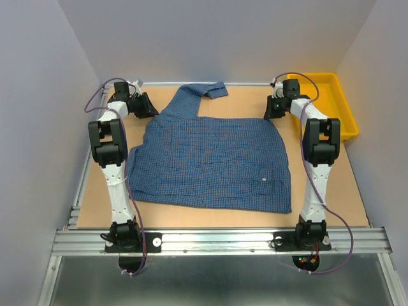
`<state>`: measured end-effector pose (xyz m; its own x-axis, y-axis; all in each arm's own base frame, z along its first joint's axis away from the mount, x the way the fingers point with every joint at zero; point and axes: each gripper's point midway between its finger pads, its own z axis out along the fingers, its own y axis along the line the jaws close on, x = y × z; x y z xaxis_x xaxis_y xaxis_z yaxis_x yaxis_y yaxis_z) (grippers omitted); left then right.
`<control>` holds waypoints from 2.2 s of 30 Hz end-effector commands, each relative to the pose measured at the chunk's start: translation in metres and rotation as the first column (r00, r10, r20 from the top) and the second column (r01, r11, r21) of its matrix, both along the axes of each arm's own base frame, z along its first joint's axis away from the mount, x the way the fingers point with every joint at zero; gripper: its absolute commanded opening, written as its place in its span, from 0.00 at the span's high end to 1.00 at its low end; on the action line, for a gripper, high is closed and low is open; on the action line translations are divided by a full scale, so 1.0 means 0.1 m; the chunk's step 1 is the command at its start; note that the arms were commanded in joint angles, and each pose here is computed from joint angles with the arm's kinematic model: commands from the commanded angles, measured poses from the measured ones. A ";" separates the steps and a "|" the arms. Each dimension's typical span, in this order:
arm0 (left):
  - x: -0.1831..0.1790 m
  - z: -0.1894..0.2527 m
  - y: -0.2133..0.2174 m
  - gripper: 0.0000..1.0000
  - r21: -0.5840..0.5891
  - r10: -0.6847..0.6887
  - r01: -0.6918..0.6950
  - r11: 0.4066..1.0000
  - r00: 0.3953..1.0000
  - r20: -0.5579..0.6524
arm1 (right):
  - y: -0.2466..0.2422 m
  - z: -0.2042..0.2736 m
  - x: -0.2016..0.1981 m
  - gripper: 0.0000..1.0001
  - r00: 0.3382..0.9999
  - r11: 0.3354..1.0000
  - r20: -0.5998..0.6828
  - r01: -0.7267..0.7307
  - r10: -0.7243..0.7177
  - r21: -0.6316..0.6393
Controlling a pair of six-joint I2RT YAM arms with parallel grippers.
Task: Fold and stack the long sleeve shirts
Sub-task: Fold the shirt
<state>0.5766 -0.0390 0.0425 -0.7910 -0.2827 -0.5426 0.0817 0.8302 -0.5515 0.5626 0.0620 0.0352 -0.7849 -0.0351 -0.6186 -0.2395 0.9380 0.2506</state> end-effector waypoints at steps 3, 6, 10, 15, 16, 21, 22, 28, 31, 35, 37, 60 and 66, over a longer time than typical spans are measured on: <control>0.01 -0.05 0.09 0.74 0.014 -0.009 0.009 1.000 1.000 -0.002 | -0.04 0.00 0.01 0.89 1.000 1.000 0.007 0.004 -0.004 -0.019; 0.01 0.09 -0.04 0.83 -0.026 -0.055 0.056 0.998 0.998 0.032 | -0.04 0.06 0.04 0.90 1.000 1.000 0.022 0.003 -0.003 -0.022; -0.03 0.19 -0.15 0.74 -0.036 -0.080 0.082 0.996 0.995 0.052 | -0.04 0.12 0.06 0.90 0.999 1.000 0.033 0.004 -0.003 -0.020; -0.03 0.16 0.01 0.45 -0.076 0.021 -0.021 0.997 1.000 0.008 | -0.03 0.13 0.05 0.90 0.999 1.000 0.034 0.004 -0.003 -0.016; -0.03 0.12 0.10 0.40 -0.071 0.063 -0.064 0.995 0.998 -0.006 | -0.03 0.12 0.05 0.90 0.999 1.000 0.033 0.003 -0.002 -0.017; -0.01 0.35 0.17 0.27 -0.179 0.098 -0.089 0.980 0.994 0.039 | -0.04 0.08 0.02 0.90 1.000 1.000 0.020 0.007 -0.007 -0.017; -0.03 0.40 0.11 0.27 -0.205 0.068 -0.057 0.977 0.997 0.048 | -0.04 0.08 0.02 0.90 1.000 1.000 0.020 0.011 -0.011 -0.018; -0.13 0.47 -0.18 0.27 -0.221 -0.053 0.068 0.973 0.996 0.073 | -0.03 0.05 0.01 0.90 1.000 1.000 0.011 0.014 -0.013 -0.012; -0.17 0.32 -0.26 0.28 -0.185 -0.071 0.075 0.980 0.997 0.029 | -0.04 0.07 0.01 0.90 1.000 1.000 0.014 0.015 -0.014 -0.013; -0.20 0.17 -0.30 0.33 -0.149 -0.090 0.089 0.985 0.996 0.004 | -0.04 0.09 0.01 0.90 1.000 1.000 0.017 0.012 -0.012 -0.013; -0.20 0.14 -0.29 0.36 -0.139 -0.090 0.089 0.986 0.996 0.002 | -0.04 0.09 0.01 0.90 1.000 1.000 0.017 0.015 -0.015 -0.014; 0.08 0.49 -0.12 0.94 0.001 -0.067 0.068 0.998 0.985 0.159 | -0.15 0.19 0.05 0.90 0.998 0.996 0.047 0.048 -0.045 -0.071; 0.07 0.75 -0.03 0.94 0.092 -0.085 0.066 0.994 0.971 0.223 | -0.20 0.46 0.11 0.98 0.993 0.994 0.104 0.069 -0.059 -0.090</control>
<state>0.5697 -0.0538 0.0409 -0.7883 -0.2410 -0.5661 0.1539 0.8137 -0.5606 0.5644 0.0527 0.0346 -0.7856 -0.0333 -0.6178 -0.2029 0.9572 0.2064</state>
